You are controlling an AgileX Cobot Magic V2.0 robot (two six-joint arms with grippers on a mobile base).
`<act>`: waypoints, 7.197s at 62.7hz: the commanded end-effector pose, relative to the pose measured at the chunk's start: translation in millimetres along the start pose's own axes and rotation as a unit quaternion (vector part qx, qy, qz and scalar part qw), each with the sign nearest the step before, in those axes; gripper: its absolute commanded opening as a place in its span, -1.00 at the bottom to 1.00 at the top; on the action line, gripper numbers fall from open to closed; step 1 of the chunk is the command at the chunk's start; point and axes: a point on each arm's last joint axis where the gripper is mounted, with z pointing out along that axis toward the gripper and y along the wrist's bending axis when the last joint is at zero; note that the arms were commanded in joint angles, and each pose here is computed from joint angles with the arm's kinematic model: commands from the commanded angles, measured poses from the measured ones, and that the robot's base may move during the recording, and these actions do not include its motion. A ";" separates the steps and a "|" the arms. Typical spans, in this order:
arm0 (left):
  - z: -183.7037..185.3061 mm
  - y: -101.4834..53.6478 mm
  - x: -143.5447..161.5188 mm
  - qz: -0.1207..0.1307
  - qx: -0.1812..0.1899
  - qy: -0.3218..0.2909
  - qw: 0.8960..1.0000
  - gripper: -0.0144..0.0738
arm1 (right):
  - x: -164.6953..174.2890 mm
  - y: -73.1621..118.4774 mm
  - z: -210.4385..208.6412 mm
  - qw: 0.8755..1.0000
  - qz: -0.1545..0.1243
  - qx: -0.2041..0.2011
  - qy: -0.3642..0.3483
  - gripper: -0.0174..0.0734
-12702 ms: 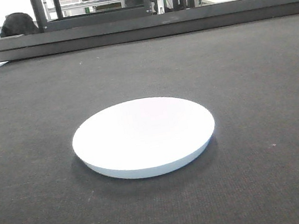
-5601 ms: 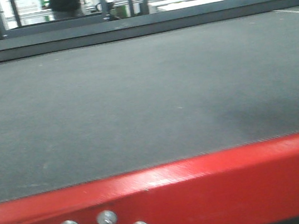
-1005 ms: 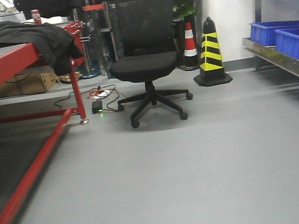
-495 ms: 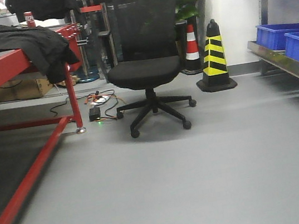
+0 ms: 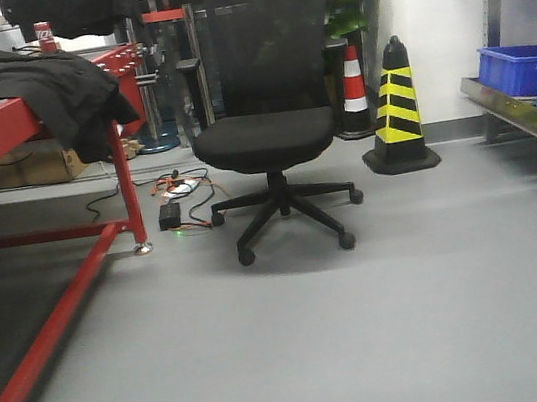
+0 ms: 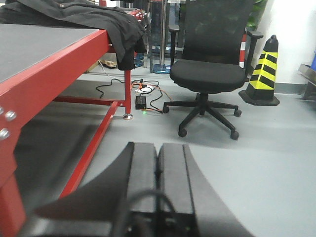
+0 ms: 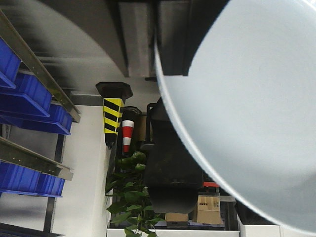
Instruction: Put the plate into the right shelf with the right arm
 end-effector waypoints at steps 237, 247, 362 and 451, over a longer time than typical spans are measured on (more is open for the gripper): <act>-0.8 1.1 -5.2 -0.008 -0.006 -0.044 0.999 -0.96 | -18.2 0.5 -1.0 0.998 -0.005 0.000 -0.062 -0.49; -0.8 1.1 -5.2 -0.008 -0.006 -0.044 0.999 -0.96 | -18.2 0.5 -1.0 0.998 -0.005 0.000 -0.062 -0.49; -0.8 1.1 -5.2 -0.008 -0.006 -0.044 0.999 -0.96 | -147.7 7.1 146.3 0.990 -0.004 -0.009 -0.140 -0.49; -0.8 1.1 -5.2 -0.008 -0.006 -0.044 0.999 -0.96 | -128.3 24.4 213.0 0.998 0.008 -0.038 -0.054 -0.41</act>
